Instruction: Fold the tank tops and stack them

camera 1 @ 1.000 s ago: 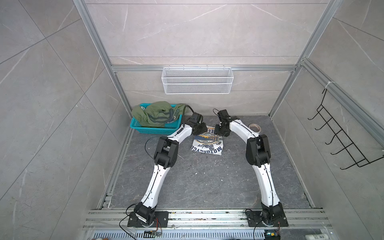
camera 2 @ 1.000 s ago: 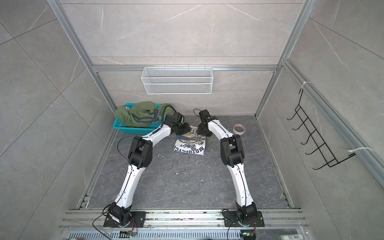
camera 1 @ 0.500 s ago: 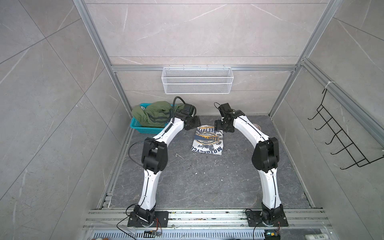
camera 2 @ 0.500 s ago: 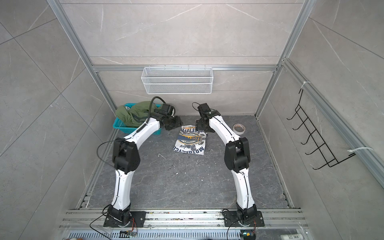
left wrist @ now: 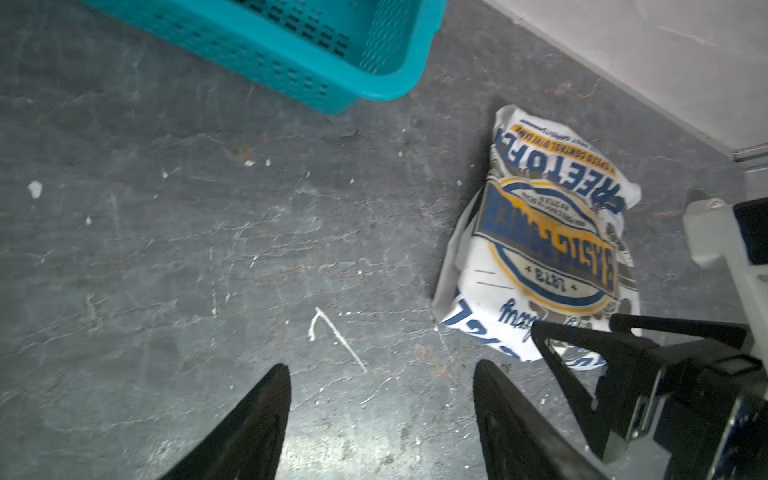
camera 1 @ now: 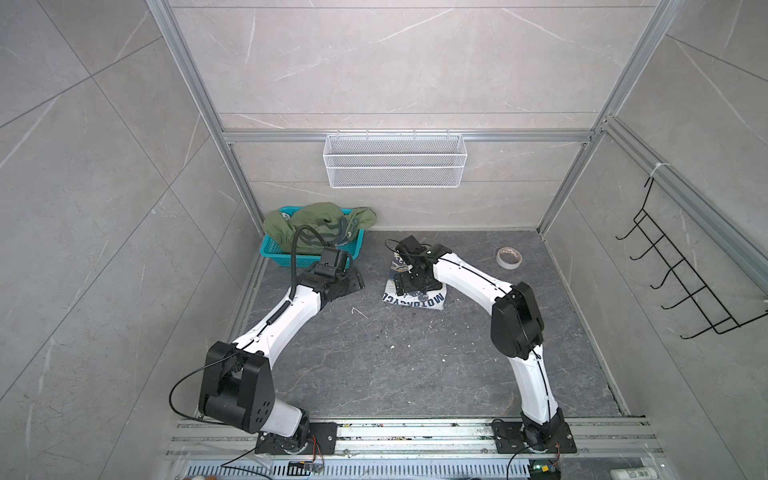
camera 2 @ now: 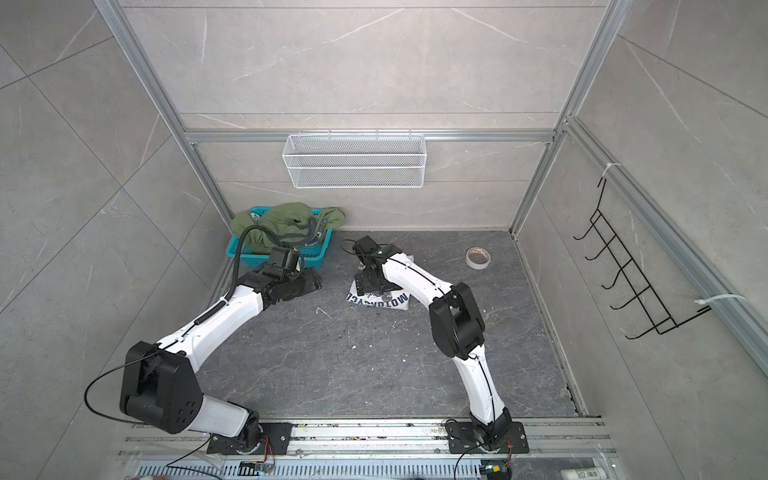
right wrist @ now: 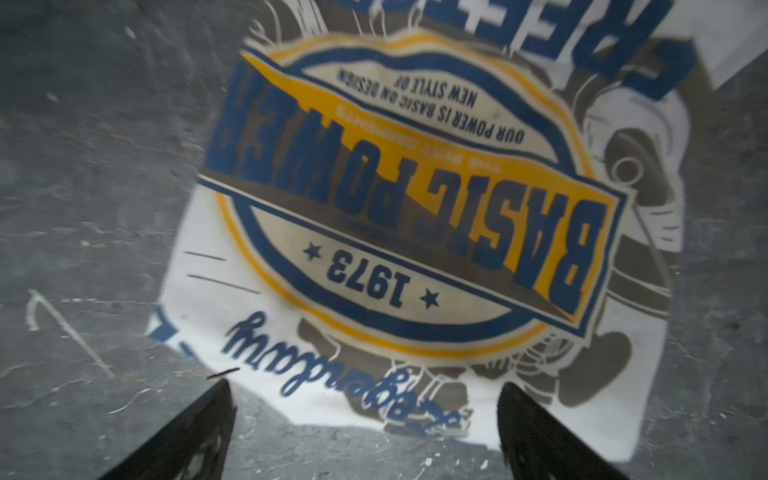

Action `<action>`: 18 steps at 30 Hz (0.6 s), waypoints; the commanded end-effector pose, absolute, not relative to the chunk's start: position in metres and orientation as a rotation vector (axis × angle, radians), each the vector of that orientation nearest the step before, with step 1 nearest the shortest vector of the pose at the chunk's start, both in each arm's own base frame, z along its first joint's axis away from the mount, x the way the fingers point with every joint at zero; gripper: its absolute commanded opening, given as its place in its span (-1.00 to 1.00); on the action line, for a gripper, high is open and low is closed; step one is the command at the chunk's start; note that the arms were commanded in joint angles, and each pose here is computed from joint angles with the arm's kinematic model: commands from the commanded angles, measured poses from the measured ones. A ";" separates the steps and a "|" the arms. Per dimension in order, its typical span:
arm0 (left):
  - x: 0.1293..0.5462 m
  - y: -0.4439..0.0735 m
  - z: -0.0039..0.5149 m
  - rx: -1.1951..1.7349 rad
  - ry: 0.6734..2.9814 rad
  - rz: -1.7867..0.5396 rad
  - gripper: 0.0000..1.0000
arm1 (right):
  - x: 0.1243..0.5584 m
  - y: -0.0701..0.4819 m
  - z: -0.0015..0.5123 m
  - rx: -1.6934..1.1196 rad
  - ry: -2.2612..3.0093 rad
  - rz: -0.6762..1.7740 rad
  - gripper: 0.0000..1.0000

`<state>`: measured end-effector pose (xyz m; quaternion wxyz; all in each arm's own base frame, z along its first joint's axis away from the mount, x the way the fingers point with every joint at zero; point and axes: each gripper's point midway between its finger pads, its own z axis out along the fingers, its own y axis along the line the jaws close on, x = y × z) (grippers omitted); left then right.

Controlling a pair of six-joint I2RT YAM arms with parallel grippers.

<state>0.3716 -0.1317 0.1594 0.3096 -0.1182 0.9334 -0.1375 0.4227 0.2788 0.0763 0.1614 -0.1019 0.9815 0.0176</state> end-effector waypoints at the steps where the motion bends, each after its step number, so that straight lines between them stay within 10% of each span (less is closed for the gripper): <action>1: 0.373 -0.124 0.189 -0.314 2.339 -0.381 0.44 | 0.437 0.236 0.056 -0.245 2.865 -0.029 0.98; 18: 0.351 -0.094 0.164 -0.386 2.366 -0.343 0.44 | 0.480 0.026 0.063 0.123 2.827 -0.408 0.98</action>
